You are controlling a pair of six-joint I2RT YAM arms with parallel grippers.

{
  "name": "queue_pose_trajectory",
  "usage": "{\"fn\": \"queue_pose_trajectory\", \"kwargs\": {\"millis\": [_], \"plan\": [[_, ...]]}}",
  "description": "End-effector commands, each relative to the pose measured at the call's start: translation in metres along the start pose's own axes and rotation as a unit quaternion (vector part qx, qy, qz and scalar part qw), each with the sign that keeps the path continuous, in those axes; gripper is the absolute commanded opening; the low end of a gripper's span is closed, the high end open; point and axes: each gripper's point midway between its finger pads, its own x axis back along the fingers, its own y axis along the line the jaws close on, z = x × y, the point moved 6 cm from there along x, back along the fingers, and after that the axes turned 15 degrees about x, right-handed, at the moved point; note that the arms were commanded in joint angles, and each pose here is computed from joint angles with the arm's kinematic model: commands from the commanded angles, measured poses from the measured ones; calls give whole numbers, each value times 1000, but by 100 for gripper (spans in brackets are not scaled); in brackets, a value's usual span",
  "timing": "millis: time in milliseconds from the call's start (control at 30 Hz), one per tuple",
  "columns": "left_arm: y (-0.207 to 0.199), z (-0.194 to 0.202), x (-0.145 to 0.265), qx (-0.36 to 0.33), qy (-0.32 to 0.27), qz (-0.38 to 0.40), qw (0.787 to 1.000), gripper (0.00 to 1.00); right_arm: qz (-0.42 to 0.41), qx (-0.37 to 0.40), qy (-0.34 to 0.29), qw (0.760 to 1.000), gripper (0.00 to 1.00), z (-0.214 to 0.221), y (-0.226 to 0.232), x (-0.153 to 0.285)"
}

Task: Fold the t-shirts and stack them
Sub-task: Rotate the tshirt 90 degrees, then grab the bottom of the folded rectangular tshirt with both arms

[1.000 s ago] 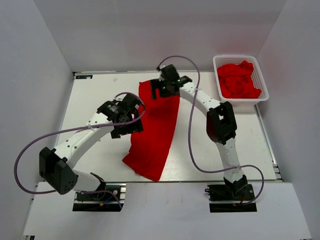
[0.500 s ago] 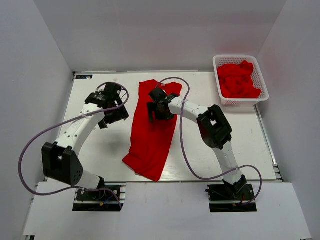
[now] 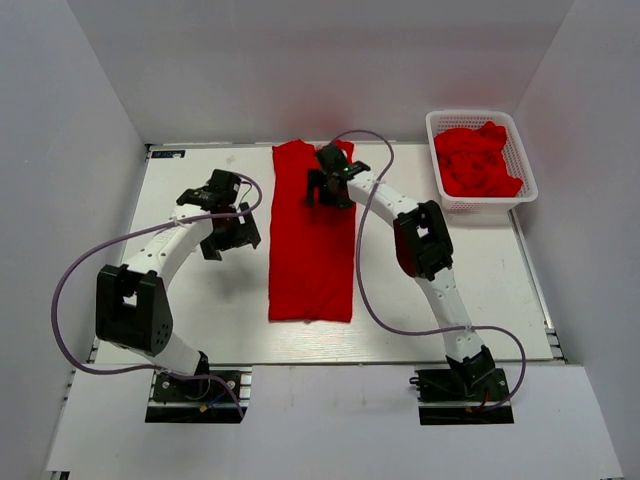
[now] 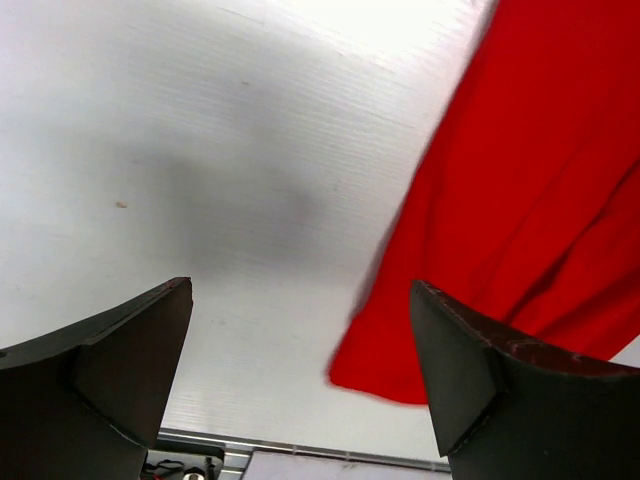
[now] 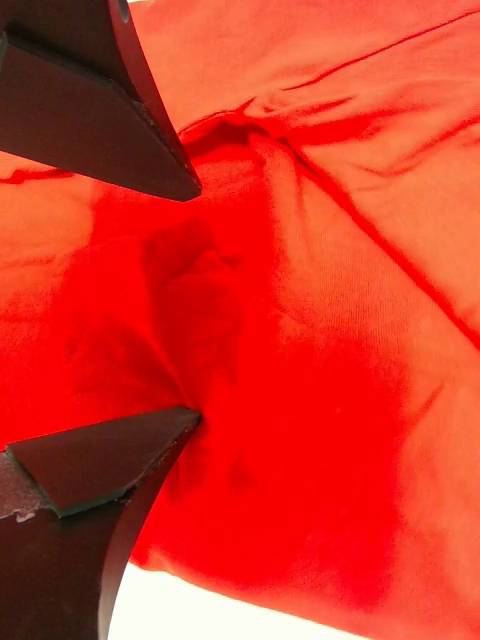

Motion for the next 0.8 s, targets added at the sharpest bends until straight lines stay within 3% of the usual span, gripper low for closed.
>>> {"fn": "queue_pose_trajectory", "kwargs": {"millis": [0, 200, 467, 500, 533, 567, 633, 767], "plan": [[-6, 6, 5, -29, 13, 59, 998, 100, 3, 5, 22, 1000, 90, 3, -36, -35], [-16, 27, -8, -53, 68, 86, 993, 100, -95, 97, -63, 989, 90, -31, -16, -4], [-5, 53, -13, -56, 91, 104, 989, 100, -164, 152, -170, 960, 90, -69, 3, 95], [-6, 58, -10, -56, 88, 111, 988, 100, -167, 149, -157, 962, 90, -53, 2, 100], [-3, 69, -14, -56, 106, 112, 986, 100, -172, 150, -191, 955, 90, -61, 4, 136], [-4, 73, -13, -55, 107, 121, 985, 100, -177, 147, -163, 959, 90, -31, 0, 121], [-4, 93, -16, -67, 130, 140, 979, 100, -176, 127, -198, 956, 90, -29, -2, 164], [-10, 110, -16, -81, 125, 139, 979, 100, -142, 78, -163, 973, 90, 50, -25, 166]]}}
